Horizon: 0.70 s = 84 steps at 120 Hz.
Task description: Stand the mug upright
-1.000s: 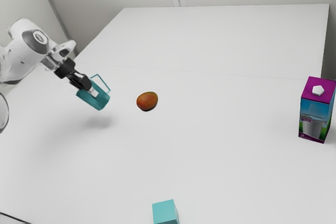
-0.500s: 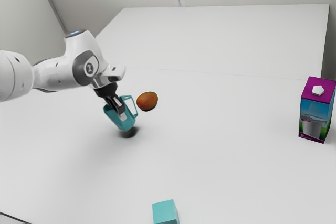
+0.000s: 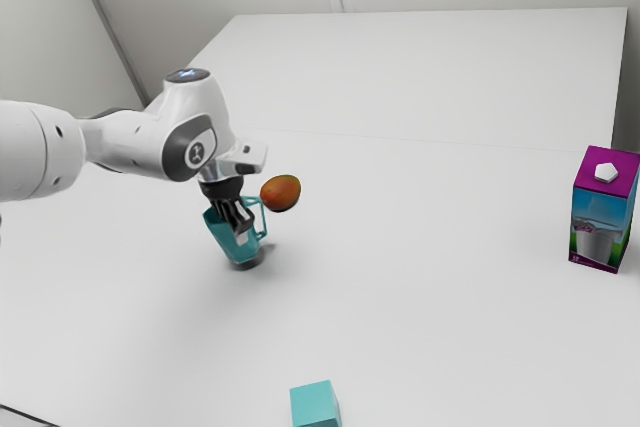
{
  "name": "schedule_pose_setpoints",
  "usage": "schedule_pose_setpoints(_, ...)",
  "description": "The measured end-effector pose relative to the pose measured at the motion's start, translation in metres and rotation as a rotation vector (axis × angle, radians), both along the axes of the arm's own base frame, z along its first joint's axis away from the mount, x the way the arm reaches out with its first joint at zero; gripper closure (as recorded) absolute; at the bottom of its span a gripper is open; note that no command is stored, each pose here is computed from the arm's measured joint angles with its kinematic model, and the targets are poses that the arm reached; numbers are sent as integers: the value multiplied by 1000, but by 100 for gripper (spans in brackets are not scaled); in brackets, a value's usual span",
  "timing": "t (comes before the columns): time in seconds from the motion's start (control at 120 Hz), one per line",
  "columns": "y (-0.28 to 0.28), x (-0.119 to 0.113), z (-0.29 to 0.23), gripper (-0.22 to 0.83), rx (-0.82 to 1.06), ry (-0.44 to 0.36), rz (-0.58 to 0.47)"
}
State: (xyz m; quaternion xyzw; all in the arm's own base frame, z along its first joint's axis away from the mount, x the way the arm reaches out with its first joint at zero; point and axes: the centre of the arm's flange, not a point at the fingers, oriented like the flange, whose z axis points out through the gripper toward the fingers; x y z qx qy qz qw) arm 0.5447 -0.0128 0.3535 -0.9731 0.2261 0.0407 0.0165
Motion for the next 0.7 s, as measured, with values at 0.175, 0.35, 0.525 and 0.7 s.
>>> schedule_pose_setpoints(0.175, 2, 0, -4, 42, 5, 7, 61)
schedule_pose_setpoints(0.35, 3, -1, -3, 19, 7, 8, 106)
schedule_pose_setpoints(0.525, 2, 20, 76, 9, -14, -99, 143)
schedule_pose_setpoints(0.7, -6, 40, 263, 5, -45, -252, 206)
